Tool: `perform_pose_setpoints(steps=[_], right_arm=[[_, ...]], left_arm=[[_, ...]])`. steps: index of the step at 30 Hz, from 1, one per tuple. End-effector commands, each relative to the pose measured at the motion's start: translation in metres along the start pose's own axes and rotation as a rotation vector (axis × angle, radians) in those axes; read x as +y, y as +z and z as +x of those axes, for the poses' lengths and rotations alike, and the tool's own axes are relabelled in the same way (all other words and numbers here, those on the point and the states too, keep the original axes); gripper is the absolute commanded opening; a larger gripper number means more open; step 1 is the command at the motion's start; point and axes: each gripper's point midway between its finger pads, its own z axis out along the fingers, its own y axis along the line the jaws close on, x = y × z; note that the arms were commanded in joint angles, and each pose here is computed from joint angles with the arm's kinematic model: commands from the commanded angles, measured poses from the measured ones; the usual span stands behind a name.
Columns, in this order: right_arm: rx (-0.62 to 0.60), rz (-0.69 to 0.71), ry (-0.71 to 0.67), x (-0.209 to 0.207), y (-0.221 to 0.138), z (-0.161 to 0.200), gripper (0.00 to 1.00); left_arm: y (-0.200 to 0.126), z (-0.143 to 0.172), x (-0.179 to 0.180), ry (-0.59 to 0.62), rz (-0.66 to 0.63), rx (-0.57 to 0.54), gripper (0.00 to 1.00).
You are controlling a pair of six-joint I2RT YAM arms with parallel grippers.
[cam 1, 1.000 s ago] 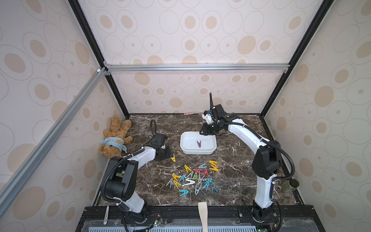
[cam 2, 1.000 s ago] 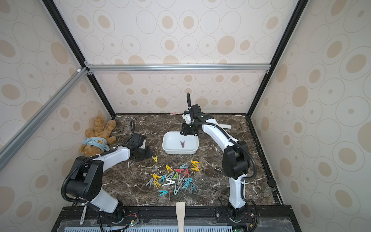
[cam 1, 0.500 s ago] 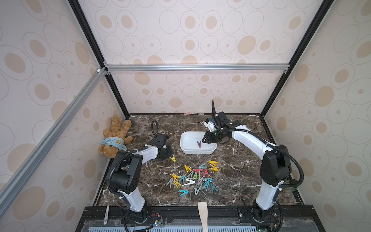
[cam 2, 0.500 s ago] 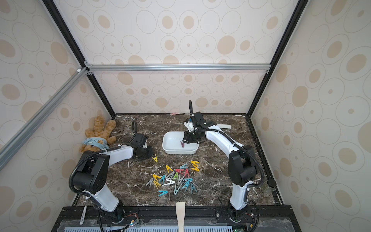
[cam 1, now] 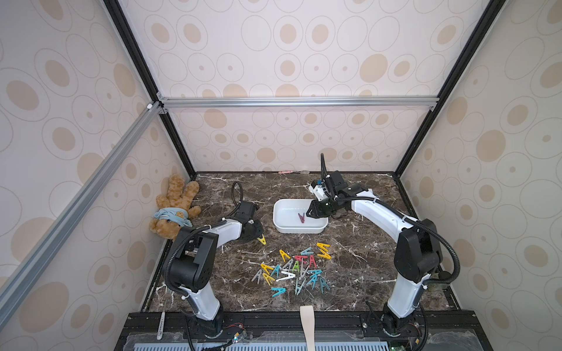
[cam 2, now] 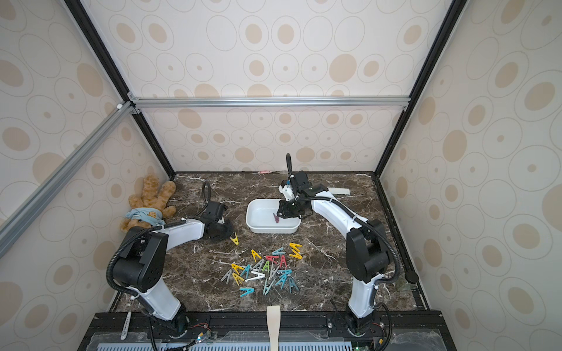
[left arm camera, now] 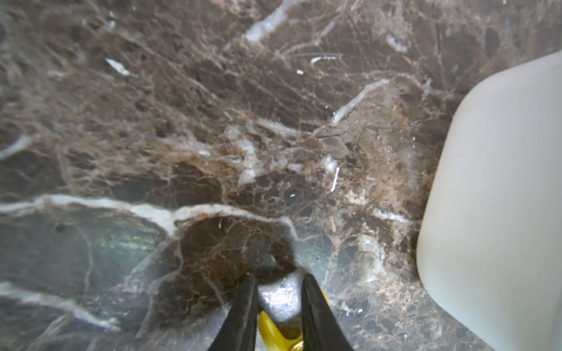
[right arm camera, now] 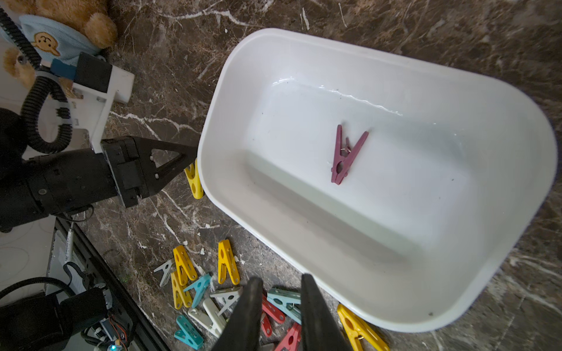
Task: Put the clothespins into the storage box
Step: Pick up the clothespin from the center of the board.
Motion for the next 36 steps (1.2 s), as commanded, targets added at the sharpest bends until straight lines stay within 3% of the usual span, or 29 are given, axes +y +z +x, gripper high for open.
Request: perform_pose_setpoints(steps=[1, 8, 21, 29, 36], right_arm=[[-0.027, -0.005, -0.042, 0.006, -0.012, 0.0, 0.25], [-0.038, -0.004, -0.047, 0.003, -0.013, 0.004, 0.25], [-0.051, -0.012, -0.037, -0.006, -0.016, 0.008, 0.25], [-0.059, -0.017, -0.03, -0.007, -0.017, 0.007, 0.25], [-0.065, -0.027, -0.027, -0.006, -0.018, 0.007, 0.25]], left_arm=[[0.005, 0.023, 0.016, -0.03, -0.082, 0.081, 0.28], [0.008, 0.032, 0.019, -0.047, -0.101, 0.11, 0.28], [0.014, 0.042, 0.024, -0.047, -0.138, 0.141, 0.18], [0.008, 0.042, 0.022, 0.007, -0.172, 0.146, 0.3], [0.004, 0.04, 0.022, 0.034, -0.21, 0.148, 0.3]])
